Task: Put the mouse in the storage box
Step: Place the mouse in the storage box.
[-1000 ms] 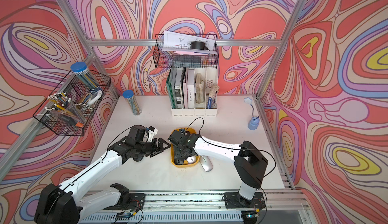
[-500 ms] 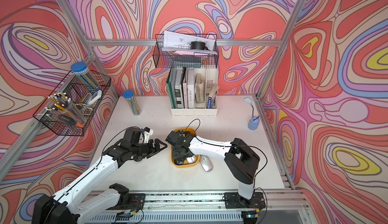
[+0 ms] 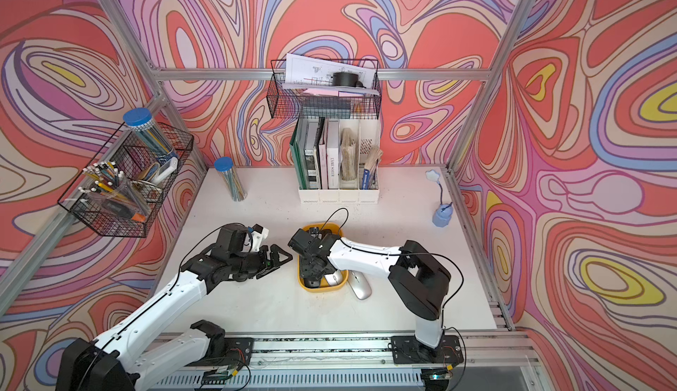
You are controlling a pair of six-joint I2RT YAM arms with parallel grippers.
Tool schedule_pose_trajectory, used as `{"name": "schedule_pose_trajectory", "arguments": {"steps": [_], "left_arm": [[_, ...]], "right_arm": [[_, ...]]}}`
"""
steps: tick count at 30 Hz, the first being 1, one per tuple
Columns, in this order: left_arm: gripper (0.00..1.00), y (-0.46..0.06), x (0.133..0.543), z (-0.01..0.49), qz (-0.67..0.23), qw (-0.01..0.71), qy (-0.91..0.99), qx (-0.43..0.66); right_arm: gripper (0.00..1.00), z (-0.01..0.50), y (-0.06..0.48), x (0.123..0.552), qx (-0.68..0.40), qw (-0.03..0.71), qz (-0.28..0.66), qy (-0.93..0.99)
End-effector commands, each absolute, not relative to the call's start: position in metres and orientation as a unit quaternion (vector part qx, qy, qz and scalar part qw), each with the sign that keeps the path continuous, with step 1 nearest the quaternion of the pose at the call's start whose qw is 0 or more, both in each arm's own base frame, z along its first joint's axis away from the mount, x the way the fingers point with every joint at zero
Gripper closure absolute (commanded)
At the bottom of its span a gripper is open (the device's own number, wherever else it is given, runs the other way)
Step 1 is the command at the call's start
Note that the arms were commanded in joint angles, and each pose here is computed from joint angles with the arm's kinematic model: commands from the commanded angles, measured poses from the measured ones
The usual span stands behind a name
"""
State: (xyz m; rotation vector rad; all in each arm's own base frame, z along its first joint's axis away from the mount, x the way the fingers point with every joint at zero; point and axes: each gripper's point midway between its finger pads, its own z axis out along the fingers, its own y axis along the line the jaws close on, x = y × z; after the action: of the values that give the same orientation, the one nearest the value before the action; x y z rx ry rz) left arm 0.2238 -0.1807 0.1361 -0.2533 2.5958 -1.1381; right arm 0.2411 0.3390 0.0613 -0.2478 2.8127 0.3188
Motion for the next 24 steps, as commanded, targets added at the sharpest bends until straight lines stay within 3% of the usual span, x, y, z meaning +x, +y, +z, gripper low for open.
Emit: {"name": "schedule_pose_trajectory", "arguments": {"steps": [1,24], "left_arm": [[0.25,-0.181,0.222,0.135,-0.398,0.145,0.902,-0.079],[0.25,-0.183,0.222,0.133,-0.405,0.140,0.900,-0.081]], "right_arm": [[0.39,0.057,0.345,0.244,-0.088,0.156,0.112,0.977],[0.32,0.074,0.349,0.250,-0.091,0.179,0.124,0.972]]}}
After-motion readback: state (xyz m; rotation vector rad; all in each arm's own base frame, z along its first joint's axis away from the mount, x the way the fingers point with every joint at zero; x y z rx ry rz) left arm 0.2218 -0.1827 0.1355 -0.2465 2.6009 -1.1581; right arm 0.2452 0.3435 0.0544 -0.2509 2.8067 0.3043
